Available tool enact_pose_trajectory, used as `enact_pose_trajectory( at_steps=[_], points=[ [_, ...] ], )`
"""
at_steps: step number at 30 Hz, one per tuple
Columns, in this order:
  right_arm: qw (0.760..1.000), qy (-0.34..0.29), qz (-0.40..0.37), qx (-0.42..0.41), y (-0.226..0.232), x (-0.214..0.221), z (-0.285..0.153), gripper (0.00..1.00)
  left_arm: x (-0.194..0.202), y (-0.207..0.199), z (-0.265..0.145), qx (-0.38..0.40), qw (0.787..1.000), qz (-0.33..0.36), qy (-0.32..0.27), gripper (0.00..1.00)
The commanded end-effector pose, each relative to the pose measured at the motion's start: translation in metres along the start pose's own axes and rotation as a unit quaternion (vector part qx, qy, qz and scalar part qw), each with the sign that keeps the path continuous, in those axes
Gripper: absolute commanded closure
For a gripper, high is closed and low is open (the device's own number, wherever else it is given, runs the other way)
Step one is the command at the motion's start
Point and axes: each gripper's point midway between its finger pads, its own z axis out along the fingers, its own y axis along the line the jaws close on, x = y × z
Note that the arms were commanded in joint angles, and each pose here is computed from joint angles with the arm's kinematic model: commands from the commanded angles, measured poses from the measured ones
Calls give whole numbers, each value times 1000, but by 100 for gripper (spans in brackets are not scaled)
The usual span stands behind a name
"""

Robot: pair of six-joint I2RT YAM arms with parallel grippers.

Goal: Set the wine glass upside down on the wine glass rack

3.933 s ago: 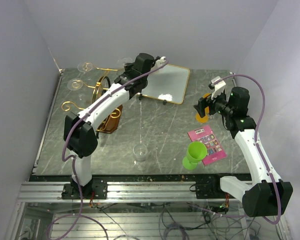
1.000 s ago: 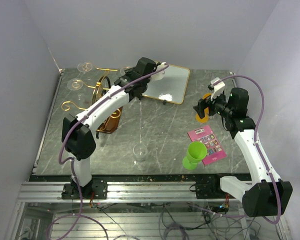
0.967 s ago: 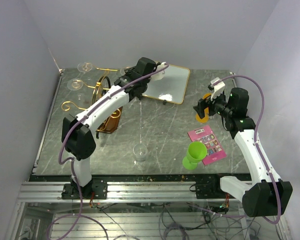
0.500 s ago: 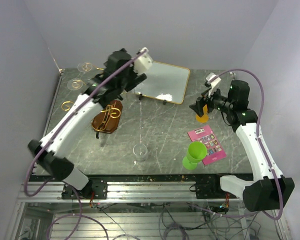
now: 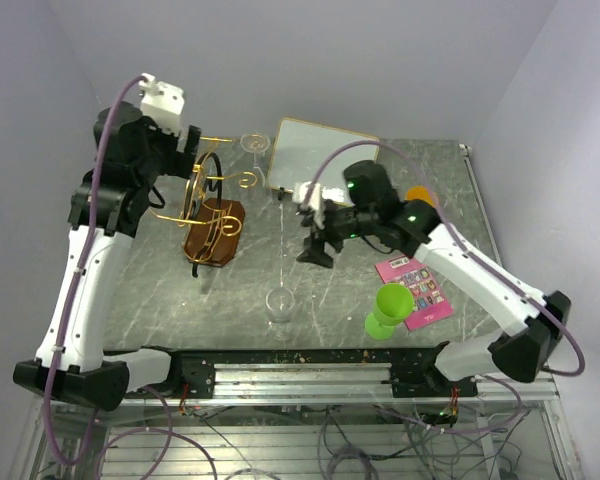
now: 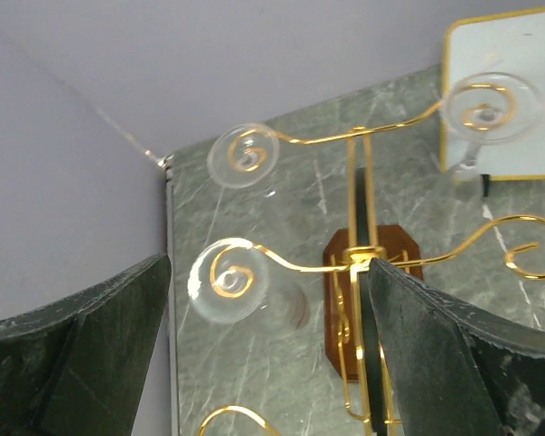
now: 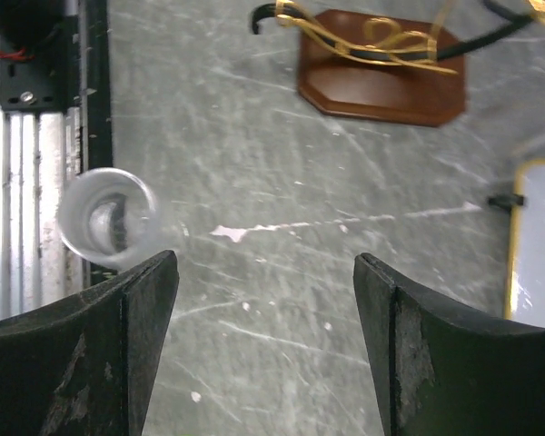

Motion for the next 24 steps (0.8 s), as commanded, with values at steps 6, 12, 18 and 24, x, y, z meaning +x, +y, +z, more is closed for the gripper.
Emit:
enact_pose_trajectory(
  at_steps=[6, 12, 18, 24],
  points=[
    [989, 106, -72, -69, 60, 9, 54, 23, -7, 33, -21, -36, 997, -58, -34, 0],
    [974, 178, -113, -84, 78, 30, 72, 27, -11, 33, -18, -30, 997, -59, -43, 1],
    [955, 247, -128, -108, 86, 51, 82, 46, -13, 31, -16, -22, 997, -53, -48, 1],
    [946, 264, -135, -128, 91, 54, 83, 72, -5, 21, -14, -1, 998, -51, -41, 1]
  ],
)
